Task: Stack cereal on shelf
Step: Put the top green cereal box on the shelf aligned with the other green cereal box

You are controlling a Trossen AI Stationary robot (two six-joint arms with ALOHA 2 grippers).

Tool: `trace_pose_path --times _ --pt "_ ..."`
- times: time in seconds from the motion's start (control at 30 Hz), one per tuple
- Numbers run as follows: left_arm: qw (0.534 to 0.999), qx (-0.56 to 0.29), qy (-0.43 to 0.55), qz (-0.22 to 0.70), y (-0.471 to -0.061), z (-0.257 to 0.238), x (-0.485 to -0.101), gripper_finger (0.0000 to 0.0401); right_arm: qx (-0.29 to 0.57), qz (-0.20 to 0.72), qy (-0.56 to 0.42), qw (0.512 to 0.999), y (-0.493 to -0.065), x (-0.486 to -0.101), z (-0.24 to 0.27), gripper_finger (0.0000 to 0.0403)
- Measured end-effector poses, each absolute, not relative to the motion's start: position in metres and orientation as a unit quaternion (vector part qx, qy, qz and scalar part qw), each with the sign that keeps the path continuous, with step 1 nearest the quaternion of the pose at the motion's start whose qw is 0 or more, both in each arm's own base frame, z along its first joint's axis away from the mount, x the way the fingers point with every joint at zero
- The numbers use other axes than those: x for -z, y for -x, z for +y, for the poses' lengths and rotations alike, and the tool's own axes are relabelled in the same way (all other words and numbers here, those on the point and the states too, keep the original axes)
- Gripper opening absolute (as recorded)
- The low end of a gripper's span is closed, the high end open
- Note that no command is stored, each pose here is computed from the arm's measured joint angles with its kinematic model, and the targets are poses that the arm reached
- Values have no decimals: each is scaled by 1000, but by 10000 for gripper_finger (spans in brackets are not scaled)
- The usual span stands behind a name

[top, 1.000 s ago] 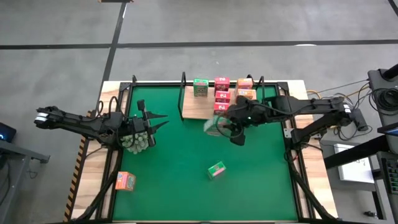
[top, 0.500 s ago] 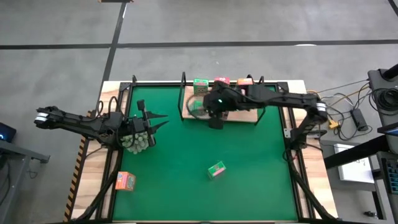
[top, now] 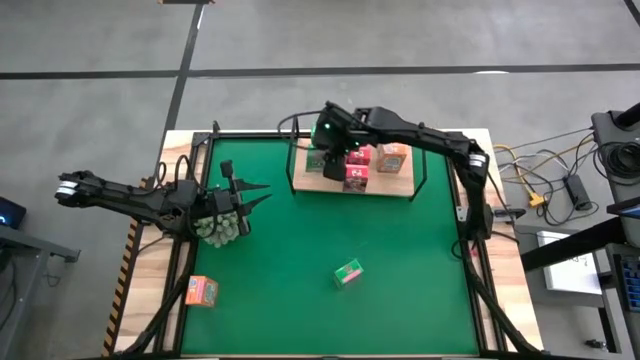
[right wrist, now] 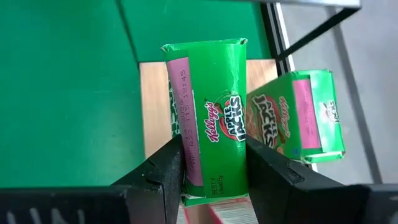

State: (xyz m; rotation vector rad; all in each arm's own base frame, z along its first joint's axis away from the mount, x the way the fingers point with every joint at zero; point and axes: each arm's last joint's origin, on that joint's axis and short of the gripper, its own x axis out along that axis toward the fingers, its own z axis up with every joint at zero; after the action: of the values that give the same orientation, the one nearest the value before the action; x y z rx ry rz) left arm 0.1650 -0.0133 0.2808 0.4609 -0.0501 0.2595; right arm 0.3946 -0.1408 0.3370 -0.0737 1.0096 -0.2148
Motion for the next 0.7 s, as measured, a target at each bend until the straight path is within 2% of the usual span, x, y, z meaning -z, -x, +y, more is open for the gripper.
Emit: trace_pose_path --times 0.37,0.7 --pt "965 -128 -229 -24 -165 -13 -281 76 97 512 16 853 -403 -310 -167 137" --pt "965 -128 -229 -25 -165 -13 -281 76 99 515 22 851 -403 -307 -172 137"
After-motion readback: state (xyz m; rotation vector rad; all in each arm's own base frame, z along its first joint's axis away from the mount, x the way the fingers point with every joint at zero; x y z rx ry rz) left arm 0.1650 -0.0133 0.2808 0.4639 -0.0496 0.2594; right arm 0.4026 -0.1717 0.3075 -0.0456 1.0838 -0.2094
